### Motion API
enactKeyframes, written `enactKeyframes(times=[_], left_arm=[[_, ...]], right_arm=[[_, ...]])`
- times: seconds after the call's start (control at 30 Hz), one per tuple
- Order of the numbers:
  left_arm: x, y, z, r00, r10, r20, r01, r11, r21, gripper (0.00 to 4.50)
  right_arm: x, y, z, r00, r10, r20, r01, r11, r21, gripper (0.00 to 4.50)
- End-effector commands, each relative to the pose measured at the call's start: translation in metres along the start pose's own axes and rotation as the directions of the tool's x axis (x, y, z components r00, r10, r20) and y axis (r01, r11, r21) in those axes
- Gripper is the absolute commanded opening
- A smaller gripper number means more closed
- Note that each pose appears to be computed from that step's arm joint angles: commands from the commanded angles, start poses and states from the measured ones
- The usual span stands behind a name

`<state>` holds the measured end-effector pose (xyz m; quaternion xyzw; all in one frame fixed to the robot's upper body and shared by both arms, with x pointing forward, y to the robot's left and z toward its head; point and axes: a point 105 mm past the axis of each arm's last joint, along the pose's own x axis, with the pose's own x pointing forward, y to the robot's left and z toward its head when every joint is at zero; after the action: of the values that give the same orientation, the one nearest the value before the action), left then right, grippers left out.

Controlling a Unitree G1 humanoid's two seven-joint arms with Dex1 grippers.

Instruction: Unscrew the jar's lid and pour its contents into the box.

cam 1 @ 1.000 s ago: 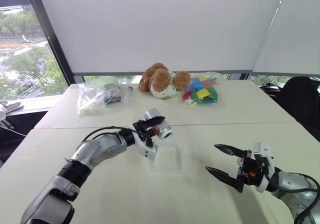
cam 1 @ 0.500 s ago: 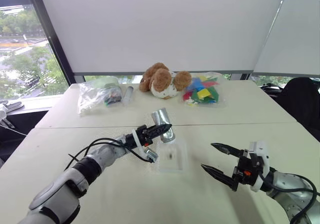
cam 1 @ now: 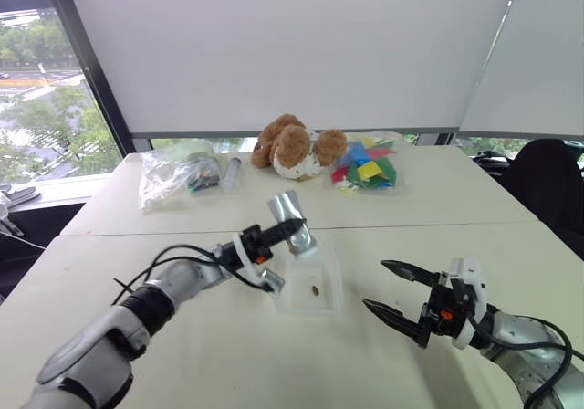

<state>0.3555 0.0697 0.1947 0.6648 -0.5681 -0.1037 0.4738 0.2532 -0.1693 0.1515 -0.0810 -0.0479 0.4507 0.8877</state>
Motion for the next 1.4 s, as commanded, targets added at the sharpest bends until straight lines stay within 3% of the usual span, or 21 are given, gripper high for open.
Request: enactKeyframes(times=[0.03,0.1,0.2,0.3,0.4,0.43,0.53,0.7,0.97,1.17,1.37,1.4], left_arm=[[-0.006,0.015,-0.025,0.980,-0.109,-0.167,0.006,0.854,-0.520,2.10],[-0.022,0.015,-0.028,0.959,-0.204,-0.197,-0.027,0.626,-0.780,2.10],[-0.039,0.016,-0.040,0.923,-0.294,-0.248,-0.121,0.390,-0.913,2.10],[-0.062,0.017,-0.049,0.879,-0.375,-0.293,-0.241,0.179,-0.954,2.10],[-0.105,0.017,-0.050,0.844,-0.437,-0.310,-0.413,-0.163,-0.896,2.10],[-0.126,0.015,-0.052,0.821,-0.456,-0.343,-0.476,-0.216,-0.852,2.10],[-0.173,0.017,-0.066,0.732,-0.475,-0.489,-0.642,-0.240,-0.728,2.10],[-0.235,0.020,-0.082,0.514,-0.480,-0.711,-0.836,-0.094,-0.541,2.10],[-0.276,0.003,-0.073,0.307,-0.507,-0.806,-0.911,0.088,-0.402,2.10],[-0.276,-0.014,-0.058,0.286,-0.535,-0.795,-0.914,0.098,-0.394,2.10],[-0.282,-0.015,-0.058,0.265,-0.534,-0.803,-0.917,0.118,-0.381,2.10],[-0.282,-0.015,-0.058,0.273,-0.536,-0.798,-0.914,0.113,-0.389,2.60]], right_arm=[[-0.001,0.000,0.013,0.999,0.013,0.050,-0.011,0.999,-0.038,4.46],[0.000,-0.002,0.015,0.998,0.015,0.068,-0.012,0.999,-0.046,4.46],[0.001,-0.002,0.019,0.995,0.030,0.099,-0.024,0.998,-0.061,4.46],[0.003,0.000,0.026,0.986,0.057,0.155,-0.044,0.996,-0.083,4.46],[0.008,0.005,0.033,0.968,0.110,0.227,-0.087,0.990,-0.110,4.46],[0.011,0.008,0.035,0.961,0.125,0.247,-0.100,0.989,-0.114,4.46],[0.016,0.010,0.040,0.948,0.141,0.287,-0.108,0.986,-0.126,4.46],[0.019,0.014,0.045,0.938,0.164,0.306,-0.127,0.982,-0.139,4.46],[0.020,0.015,0.042,0.938,0.203,0.280,-0.167,0.975,-0.148,4.46],[0.021,0.014,0.040,0.942,0.207,0.266,-0.171,0.974,-0.152,4.46],[0.018,0.014,0.037,0.947,0.199,0.252,-0.165,0.975,-0.150,4.46],[0.017,0.014,0.037,0.948,0.196,0.250,-0.162,0.975,-0.150,4.49]])
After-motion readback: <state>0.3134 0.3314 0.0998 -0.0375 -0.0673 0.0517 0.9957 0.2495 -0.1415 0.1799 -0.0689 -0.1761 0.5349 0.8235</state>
